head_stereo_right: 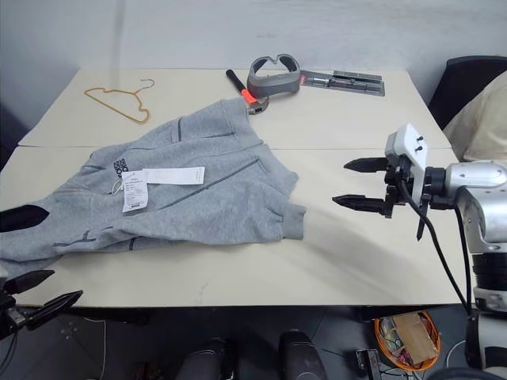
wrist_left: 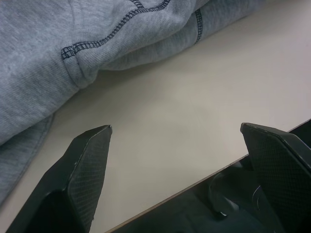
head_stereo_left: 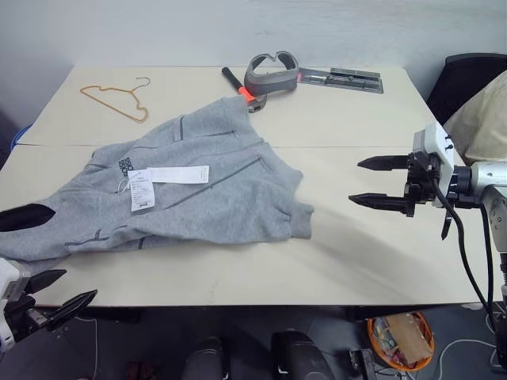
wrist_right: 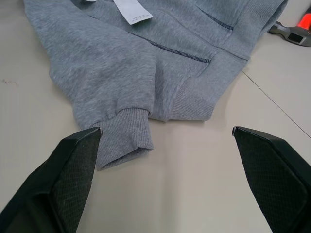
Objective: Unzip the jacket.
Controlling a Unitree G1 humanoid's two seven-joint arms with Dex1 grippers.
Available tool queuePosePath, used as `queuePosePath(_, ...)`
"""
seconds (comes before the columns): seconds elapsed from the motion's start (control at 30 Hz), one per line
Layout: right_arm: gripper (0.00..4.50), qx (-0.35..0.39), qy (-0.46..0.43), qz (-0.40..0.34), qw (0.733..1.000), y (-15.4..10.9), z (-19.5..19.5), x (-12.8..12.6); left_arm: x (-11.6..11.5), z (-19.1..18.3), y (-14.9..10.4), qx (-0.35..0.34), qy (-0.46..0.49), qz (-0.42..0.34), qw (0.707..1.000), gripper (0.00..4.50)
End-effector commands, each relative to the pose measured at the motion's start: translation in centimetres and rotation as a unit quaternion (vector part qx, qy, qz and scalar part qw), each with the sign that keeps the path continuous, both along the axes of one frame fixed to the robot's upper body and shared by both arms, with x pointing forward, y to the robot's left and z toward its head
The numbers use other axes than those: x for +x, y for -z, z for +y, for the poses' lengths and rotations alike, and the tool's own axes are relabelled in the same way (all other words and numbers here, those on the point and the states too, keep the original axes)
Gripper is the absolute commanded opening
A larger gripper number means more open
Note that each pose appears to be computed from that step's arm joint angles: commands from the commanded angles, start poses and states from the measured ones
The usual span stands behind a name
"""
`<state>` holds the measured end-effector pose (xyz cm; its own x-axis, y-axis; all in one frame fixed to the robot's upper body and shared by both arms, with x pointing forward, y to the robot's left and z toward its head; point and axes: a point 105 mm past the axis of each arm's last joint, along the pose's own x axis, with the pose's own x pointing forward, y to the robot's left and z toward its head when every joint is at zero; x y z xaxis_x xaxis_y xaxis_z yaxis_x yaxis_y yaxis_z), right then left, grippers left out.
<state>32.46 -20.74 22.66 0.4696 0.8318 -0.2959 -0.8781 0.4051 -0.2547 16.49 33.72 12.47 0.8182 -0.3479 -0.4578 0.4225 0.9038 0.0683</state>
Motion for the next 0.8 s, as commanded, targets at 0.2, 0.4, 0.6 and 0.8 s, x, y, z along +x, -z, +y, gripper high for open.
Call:
queuePosePath(0.2, 4.5, -0.001, -0.009, -0.023, 1.0, -1.1, 0.4, -0.5, -0.1, -0.3, -0.4, 0.03, 0.021, 0.002, 0.999, 4.47)
queuePosePath(0.4, 4.5, 0.001, -0.011, -0.021, 1.0, -0.7, 0.8, -0.7, 0.4, -0.9, -1.0, 0.016, 0.026, -0.004, 1.0, 4.47)
queuePosePath(0.6, 4.5, 0.011, -0.023, 0.0, 1.0, -0.6, 1.5, -1.1, 0.9, -2.1, -1.9, -0.006, 0.048, -0.001, 0.999, 4.47)
queuePosePath(0.8, 4.5, -0.005, -0.022, 0.013, 1.0, 0.1, 2.3, -0.6, 1.5, -3.5, -2.1, -0.002, 0.079, -0.006, 0.997, 4.47)
